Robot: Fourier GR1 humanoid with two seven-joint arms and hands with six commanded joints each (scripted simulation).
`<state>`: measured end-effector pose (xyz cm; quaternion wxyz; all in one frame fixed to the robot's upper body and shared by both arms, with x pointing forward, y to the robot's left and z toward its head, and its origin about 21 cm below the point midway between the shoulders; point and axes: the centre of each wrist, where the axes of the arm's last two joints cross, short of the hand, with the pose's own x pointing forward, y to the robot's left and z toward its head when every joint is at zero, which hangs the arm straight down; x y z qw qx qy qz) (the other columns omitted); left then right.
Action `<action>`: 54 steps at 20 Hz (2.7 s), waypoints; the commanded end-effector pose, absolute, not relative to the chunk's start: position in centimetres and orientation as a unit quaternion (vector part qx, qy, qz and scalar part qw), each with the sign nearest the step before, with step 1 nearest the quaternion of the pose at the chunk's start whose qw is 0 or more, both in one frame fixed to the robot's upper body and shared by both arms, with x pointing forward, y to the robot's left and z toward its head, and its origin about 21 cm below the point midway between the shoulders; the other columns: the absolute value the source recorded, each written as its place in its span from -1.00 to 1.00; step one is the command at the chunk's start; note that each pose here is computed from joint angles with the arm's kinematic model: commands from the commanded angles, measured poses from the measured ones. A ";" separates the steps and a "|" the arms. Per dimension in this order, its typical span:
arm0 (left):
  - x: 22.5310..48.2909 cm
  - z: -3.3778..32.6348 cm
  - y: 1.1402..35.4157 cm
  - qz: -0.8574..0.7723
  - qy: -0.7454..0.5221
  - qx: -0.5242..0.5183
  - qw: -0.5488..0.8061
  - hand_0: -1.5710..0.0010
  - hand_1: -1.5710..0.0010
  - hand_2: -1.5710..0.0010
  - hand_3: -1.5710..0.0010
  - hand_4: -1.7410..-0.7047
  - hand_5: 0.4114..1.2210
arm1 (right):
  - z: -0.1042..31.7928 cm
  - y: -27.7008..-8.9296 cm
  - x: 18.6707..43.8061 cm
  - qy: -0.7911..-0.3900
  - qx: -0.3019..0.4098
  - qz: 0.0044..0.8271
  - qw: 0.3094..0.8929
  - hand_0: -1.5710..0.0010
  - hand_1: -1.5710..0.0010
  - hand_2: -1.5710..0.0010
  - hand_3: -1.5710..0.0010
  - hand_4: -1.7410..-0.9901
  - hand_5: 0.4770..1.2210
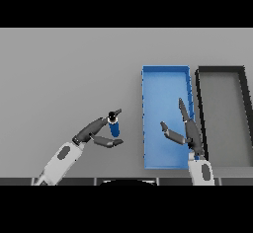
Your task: Pick up the blue pipe and place it into the blue bin.
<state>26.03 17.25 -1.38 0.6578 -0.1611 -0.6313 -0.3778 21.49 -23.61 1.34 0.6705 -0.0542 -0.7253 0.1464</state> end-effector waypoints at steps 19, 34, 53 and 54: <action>25.7 -2.3 12.6 -0.310 -0.683 -0.225 0.622 -0.82 -0.85 -0.86 -0.76 -0.91 0.88 | 1.4 -23.8 21.6 -0.725 -0.048 0.140 0.672 1.00 1.00 1.00 1.00 0.47 -0.67; 25.4 4.2 9.6 -0.322 -0.710 -0.251 0.574 -0.99 -0.99 -0.99 -0.90 -1.00 0.99 | 1.4 -24.5 21.5 -0.732 -0.058 0.146 0.663 1.00 1.00 1.00 1.00 0.64 -0.66; 25.7 4.5 9.6 -0.342 -0.708 -0.243 0.569 -1.00 -1.00 -1.00 -0.89 -1.00 1.00 | 14.0 -21.9 24.2 -0.723 0.222 0.354 0.551 1.00 1.00 1.00 1.00 0.14 -0.91; 25.7 4.4 9.8 -0.340 -0.706 -0.241 0.573 -1.00 -1.00 -1.00 -0.89 -1.00 1.00 | 14.3 -21.3 24.5 -0.719 0.225 0.374 0.541 1.00 1.00 1.00 1.00 0.14 -0.89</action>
